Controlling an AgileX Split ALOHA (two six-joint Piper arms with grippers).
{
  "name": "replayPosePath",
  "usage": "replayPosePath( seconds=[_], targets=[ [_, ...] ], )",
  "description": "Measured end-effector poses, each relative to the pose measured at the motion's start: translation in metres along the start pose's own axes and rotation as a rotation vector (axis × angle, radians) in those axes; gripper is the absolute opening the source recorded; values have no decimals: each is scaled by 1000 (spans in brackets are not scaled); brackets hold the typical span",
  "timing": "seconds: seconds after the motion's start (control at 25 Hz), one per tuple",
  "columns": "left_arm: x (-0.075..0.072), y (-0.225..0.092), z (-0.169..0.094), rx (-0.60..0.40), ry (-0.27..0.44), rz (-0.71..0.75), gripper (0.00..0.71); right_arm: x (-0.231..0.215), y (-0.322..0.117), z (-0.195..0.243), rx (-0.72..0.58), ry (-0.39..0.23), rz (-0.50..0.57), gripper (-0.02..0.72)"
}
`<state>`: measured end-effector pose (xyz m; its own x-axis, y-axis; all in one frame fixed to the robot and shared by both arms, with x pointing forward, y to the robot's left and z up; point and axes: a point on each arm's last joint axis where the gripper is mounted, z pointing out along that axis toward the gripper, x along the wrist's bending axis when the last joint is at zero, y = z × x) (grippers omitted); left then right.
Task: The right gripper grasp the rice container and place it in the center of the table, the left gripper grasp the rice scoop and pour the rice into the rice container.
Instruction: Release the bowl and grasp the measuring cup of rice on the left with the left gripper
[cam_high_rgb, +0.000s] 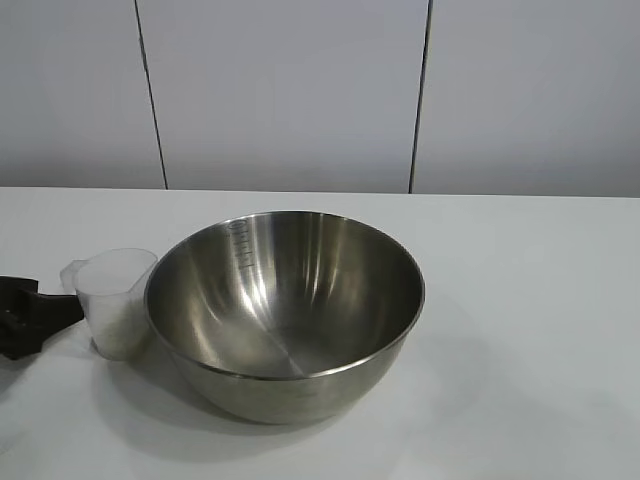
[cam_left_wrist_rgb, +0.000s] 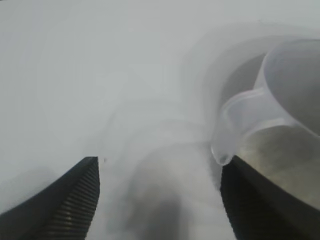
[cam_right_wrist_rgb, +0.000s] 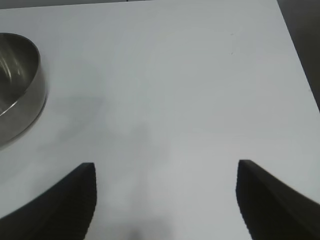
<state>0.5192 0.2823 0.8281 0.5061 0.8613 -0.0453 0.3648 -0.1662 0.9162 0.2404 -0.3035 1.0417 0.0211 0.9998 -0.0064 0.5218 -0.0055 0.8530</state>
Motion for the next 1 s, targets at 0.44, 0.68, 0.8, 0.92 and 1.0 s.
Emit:
replayPosePath(
  seconds=[0.44, 0.68, 0.8, 0.92, 1.0],
  targets=[
    [5, 7, 6, -29, -10, -39, 482, 0, 0, 0, 0, 0, 0, 535],
    [6, 9, 8, -36, -8, -35, 442, 0, 0, 0, 0, 0, 0, 535],
    [7, 9, 8, -38, -9, -33, 263, 0, 0, 0, 0, 0, 0, 535],
    [7, 9, 8, -38, -9, -33, 64, 0, 0, 0, 1, 0, 0, 535],
    [7, 10, 9, -41, -8, -31, 27, 0, 0, 0, 1, 0, 0, 535]
  ],
)
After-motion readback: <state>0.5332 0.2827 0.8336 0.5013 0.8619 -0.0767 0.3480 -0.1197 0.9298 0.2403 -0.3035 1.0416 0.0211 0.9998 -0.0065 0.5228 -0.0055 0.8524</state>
